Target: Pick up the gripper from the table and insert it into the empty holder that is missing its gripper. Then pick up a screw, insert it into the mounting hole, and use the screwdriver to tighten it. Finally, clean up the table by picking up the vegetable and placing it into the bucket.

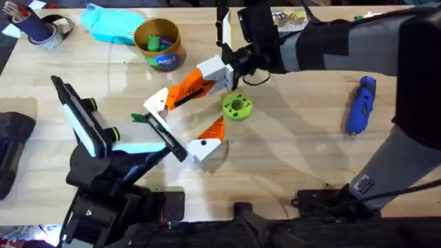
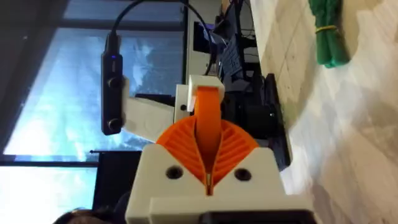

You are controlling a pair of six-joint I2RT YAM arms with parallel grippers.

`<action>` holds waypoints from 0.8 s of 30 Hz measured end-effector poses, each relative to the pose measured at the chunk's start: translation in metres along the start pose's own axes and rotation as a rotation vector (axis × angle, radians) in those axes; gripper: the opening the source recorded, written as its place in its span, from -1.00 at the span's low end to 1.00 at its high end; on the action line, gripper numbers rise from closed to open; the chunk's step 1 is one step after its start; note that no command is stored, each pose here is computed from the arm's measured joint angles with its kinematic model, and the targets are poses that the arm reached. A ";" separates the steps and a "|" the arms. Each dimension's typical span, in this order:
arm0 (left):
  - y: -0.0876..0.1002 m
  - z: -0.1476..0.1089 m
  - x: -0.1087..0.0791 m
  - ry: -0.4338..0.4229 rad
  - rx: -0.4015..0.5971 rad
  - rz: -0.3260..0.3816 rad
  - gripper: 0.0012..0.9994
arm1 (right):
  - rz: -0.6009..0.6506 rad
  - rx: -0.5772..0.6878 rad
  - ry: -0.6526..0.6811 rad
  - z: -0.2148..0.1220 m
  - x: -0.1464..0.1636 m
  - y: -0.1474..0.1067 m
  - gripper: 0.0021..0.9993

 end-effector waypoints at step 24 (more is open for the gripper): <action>0.000 -0.001 0.010 0.096 0.002 0.000 0.99 | 0.000 0.017 -0.012 0.017 0.005 0.002 -0.99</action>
Point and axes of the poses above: each hand's point on the last joint's axis, 136 mm out from that joint toward the fingers, its own z axis out along the fingers, its own x axis along the line the jaws close on, y = z × x, the point moved 8 cm from there along -z, back along the fingers, and after that the axes turned 6 degrees about z, right-handed, at the moved point
